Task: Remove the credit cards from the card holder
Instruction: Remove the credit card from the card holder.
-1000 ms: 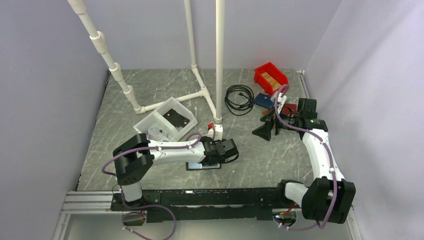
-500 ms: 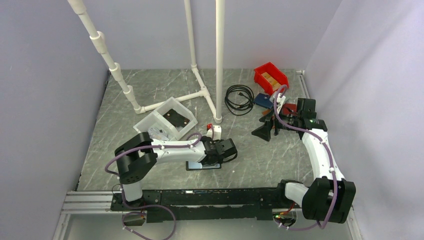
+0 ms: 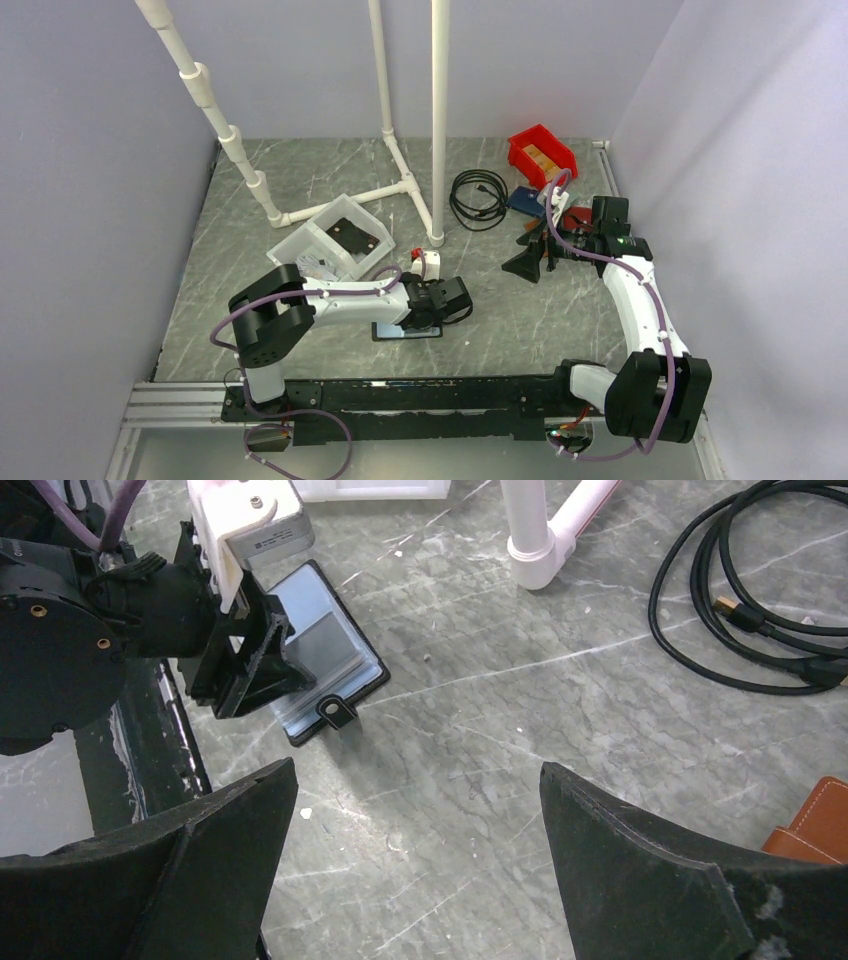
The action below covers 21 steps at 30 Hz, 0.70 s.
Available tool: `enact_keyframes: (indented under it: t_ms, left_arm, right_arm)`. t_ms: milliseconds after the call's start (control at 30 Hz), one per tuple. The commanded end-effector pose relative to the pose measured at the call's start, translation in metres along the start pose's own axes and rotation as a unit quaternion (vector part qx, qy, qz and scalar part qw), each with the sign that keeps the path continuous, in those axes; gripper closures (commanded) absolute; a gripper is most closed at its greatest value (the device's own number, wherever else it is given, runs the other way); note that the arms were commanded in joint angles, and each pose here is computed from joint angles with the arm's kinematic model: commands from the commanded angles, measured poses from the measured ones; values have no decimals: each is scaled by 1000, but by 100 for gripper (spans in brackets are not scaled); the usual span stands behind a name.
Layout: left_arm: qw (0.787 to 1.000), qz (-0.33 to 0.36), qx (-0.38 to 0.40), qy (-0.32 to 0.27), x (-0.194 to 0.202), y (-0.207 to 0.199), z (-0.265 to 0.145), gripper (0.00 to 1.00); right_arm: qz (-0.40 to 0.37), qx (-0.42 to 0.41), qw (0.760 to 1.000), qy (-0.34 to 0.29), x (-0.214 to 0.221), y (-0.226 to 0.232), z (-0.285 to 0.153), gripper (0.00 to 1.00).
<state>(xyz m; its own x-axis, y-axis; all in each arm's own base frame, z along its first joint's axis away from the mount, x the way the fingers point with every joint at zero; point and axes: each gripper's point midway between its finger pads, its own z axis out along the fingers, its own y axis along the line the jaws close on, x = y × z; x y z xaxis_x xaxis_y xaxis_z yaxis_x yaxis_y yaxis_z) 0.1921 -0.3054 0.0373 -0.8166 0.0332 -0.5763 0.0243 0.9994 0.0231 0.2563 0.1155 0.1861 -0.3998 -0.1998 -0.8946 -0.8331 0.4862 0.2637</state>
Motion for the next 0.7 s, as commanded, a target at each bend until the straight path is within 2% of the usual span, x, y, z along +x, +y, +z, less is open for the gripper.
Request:
enact_keyframes:
  t_ms: [0, 167, 300, 667]
  left_arm:
    - [1000, -5, 0, 9, 4, 3, 3, 39]
    - [1000, -7, -15, 15, 6, 12, 6, 40]
    - [999, -28, -13, 29, 10, 21, 9, 52]
    - [993, -97, 54, 34, 5, 38, -2, 73]
  right_arm:
    - [-32, 0, 999, -9, -15, -2, -2, 6]
    - [-33, -1, 999, -9, -15, -2, -1, 6]
    - [-34, -1, 999, -10, -16, -1, -2, 6]
    - [-35, -3, 999, -10, -17, 0, -2, 6]
